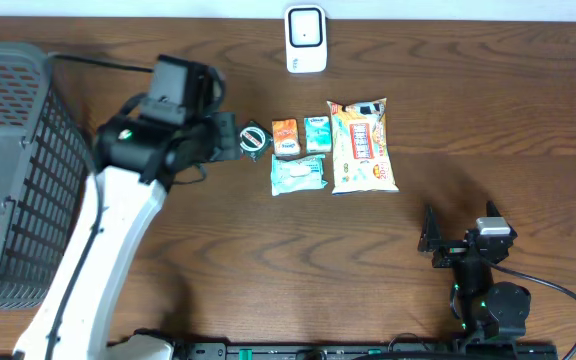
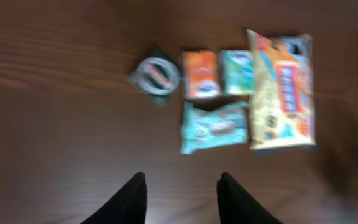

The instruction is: Scan the item barcode

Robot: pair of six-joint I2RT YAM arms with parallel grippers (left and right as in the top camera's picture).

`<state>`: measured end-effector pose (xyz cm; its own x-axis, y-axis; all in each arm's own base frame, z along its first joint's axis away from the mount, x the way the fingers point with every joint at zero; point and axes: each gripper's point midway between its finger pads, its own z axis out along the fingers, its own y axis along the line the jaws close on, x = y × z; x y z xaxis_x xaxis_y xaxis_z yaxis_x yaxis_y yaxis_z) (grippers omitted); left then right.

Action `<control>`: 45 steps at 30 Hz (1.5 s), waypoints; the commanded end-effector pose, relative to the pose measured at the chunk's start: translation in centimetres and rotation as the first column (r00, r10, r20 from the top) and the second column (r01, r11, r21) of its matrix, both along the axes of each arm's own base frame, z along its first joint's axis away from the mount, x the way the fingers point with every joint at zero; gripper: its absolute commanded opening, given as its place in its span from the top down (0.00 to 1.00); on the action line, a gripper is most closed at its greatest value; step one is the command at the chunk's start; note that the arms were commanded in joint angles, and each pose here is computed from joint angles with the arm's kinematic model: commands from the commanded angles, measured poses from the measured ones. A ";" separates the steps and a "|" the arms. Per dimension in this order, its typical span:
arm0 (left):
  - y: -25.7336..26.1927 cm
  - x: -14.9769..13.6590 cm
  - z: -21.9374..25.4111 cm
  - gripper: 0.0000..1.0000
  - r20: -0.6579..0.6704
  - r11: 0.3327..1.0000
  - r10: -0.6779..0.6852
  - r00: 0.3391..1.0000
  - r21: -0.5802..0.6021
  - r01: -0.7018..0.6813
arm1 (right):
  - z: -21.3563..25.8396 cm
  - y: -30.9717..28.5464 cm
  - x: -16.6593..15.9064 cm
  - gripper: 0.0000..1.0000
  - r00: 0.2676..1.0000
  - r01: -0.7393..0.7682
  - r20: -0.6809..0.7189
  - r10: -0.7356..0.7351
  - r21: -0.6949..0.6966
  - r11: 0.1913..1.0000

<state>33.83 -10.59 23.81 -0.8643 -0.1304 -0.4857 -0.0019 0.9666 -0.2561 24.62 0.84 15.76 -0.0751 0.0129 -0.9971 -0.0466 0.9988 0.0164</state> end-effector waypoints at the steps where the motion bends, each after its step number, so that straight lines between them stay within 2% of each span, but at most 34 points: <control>1: 5.6 0.2 1.8 0.60 0.092 0.970 0.139 0.986 0.187 -0.154 | -0.1 0.0 0.0 0.01 1.000 0.003 -0.001 -0.003 -0.011 1.000; 6: 12.3 -1.7 2.8 0.60 0.129 0.867 0.312 0.941 0.367 -0.337 | -0.1 0.0 0.0 0.01 1.000 0.003 -0.001 -0.003 -0.011 1.000; 10: 16.0 -3.1 2.2 0.60 0.096 0.801 0.410 0.907 0.437 -0.408 | -0.1 0.0 0.0 0.01 1.000 0.003 -0.001 -0.003 -0.011 1.000; 22: 22.4 -4.5 1.9 0.60 0.092 0.698 0.591 0.801 0.439 -0.566 | -0.1 0.0 0.0 0.01 1.000 0.003 -0.001 -0.003 -0.011 1.000; 31: 23.9 -5.2 1.8 0.59 0.091 0.668 0.633 0.769 0.439 -0.601 | -0.1 0.0 0.0 0.01 1.000 0.003 -0.001 -0.003 -0.011 1.000; 36: 24.0 -5.5 1.3 0.54 0.077 0.665 0.638 0.766 0.447 -0.598 | -0.1 0.0 0.0 0.01 1.000 0.003 -0.001 -0.003 -0.011 1.000; 45: 26.3 -6.2 0.0 0.55 0.048 0.599 0.728 0.684 0.439 -0.669 | -0.1 0.0 0.0 0.01 1.000 0.003 -0.001 -0.003 -0.011 1.000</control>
<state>28.12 14.42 24.46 -0.6693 -0.5078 -0.5424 -0.6804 0.7121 0.1729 24.62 0.84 15.76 -0.0751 0.0133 -0.9971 -0.0465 0.9988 0.0168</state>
